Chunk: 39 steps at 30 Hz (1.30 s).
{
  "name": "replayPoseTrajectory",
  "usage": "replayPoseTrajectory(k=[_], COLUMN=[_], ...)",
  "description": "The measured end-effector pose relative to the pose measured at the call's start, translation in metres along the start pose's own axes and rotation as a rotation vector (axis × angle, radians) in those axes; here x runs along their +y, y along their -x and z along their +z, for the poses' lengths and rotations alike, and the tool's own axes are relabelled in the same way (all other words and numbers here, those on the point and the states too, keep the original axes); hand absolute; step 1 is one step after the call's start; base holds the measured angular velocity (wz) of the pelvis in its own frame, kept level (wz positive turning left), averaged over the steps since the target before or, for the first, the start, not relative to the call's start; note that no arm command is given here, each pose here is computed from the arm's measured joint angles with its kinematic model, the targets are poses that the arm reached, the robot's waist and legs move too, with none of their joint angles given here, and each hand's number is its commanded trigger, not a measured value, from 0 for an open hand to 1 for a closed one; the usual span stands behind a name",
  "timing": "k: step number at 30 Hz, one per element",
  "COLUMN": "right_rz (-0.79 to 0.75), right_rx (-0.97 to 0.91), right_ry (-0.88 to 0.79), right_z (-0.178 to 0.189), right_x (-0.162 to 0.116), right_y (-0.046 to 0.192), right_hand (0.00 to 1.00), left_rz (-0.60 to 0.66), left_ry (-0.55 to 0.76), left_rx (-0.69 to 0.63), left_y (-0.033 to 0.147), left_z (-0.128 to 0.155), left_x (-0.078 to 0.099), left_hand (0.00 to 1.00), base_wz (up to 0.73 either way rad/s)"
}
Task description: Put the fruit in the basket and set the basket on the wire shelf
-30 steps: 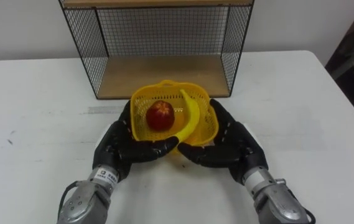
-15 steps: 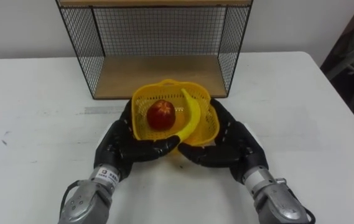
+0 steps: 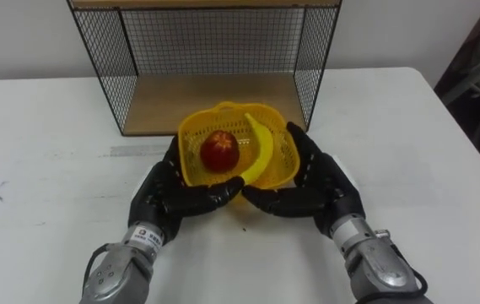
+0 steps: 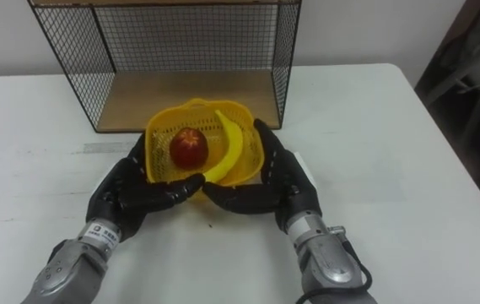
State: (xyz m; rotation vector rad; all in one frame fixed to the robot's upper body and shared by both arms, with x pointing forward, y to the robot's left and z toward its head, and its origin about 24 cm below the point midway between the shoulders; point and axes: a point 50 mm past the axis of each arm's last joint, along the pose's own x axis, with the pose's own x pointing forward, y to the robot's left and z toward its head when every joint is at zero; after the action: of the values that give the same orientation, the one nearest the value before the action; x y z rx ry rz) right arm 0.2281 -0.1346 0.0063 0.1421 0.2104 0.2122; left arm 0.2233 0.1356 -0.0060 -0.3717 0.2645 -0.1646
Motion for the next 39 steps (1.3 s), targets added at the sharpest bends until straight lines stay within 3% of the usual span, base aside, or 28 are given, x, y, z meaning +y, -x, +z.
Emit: replayPoseTrajectory(k=[11,39], right_rz=[0.006,0.030], right_rx=[-0.105,-0.156], right_ry=[0.036,0.038], right_z=[0.022,0.032], right_x=[0.006,0.012], right_y=[-0.006,-0.006], right_hand=[0.00,0.00], left_rz=[-0.031,-0.015], left_ry=[-0.004,0.001], left_rx=[-0.120,-0.190], left_y=[-0.008,-0.008], left_z=[0.027,0.043], left_x=[-0.007,-0.005], left_hand=[0.00,0.00], base_wz=[0.00,-0.02])
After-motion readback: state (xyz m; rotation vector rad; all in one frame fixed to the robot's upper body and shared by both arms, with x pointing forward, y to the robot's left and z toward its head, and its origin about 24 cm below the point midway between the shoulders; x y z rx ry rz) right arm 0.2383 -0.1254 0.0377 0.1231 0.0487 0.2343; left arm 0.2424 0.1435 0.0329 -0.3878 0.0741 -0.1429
